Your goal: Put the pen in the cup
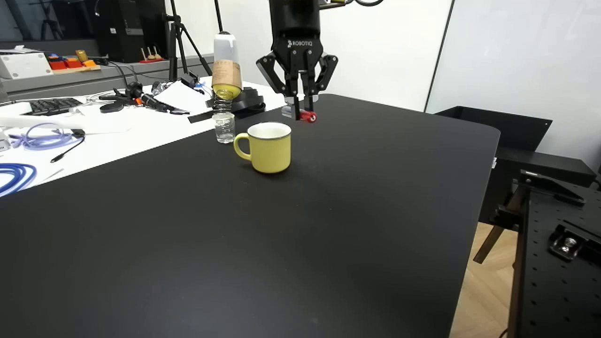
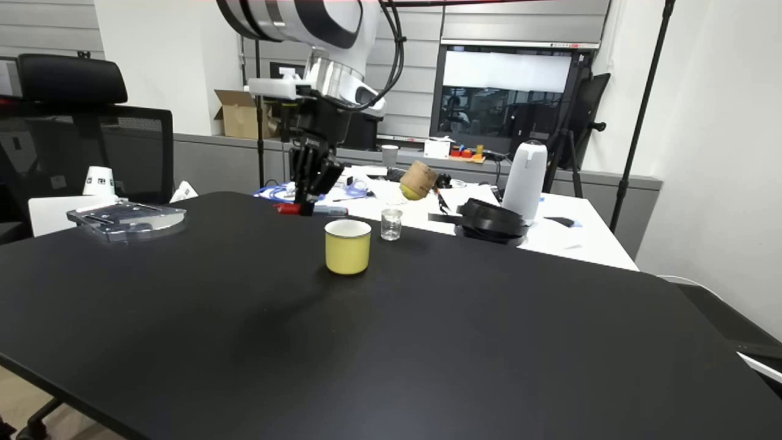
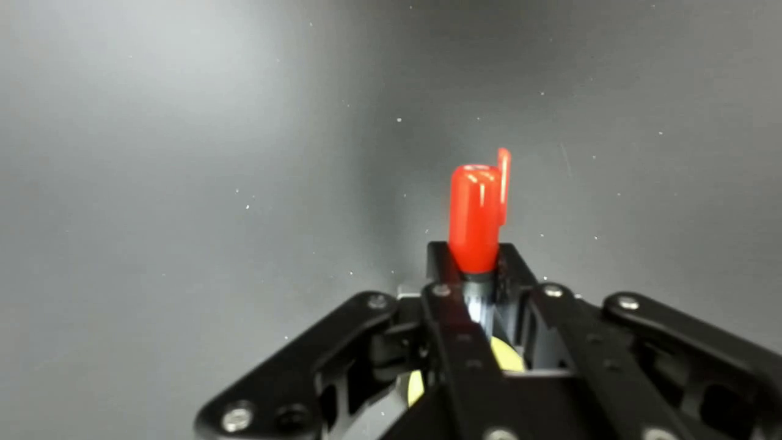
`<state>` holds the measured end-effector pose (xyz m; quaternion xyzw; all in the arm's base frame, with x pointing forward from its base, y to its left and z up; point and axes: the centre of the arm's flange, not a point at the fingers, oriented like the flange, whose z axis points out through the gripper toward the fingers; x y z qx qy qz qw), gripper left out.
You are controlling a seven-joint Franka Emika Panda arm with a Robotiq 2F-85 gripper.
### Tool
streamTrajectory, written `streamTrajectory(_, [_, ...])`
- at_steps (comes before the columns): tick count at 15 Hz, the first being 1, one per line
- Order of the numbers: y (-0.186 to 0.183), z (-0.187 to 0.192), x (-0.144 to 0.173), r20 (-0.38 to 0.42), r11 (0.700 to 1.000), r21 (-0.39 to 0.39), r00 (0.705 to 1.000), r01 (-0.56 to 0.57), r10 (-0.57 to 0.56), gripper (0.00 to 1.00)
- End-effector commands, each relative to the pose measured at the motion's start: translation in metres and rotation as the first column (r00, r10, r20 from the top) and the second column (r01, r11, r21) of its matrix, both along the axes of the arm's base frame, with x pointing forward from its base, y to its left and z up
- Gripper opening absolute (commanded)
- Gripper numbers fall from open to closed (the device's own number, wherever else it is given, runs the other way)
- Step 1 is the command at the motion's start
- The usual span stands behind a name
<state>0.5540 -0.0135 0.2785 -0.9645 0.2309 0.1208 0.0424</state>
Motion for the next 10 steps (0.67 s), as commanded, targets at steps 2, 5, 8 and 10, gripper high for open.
streamTrajectory(2, [-0.006,-0.005,0.033,-0.098,1.000,-0.002,0.995,-0.005,0.005,0.05])
streamTrajectory(5, [-0.006,-0.013,0.045,-0.113,0.999,0.040,0.993,-0.025,0.029,0.05])
streamTrajectory(8, [-0.006,-0.021,0.055,-0.107,0.993,0.105,0.993,-0.045,0.056,0.05])
streamTrajectory(10, [-0.008,-0.023,0.062,-0.099,0.986,0.155,0.993,-0.055,0.071,0.05])
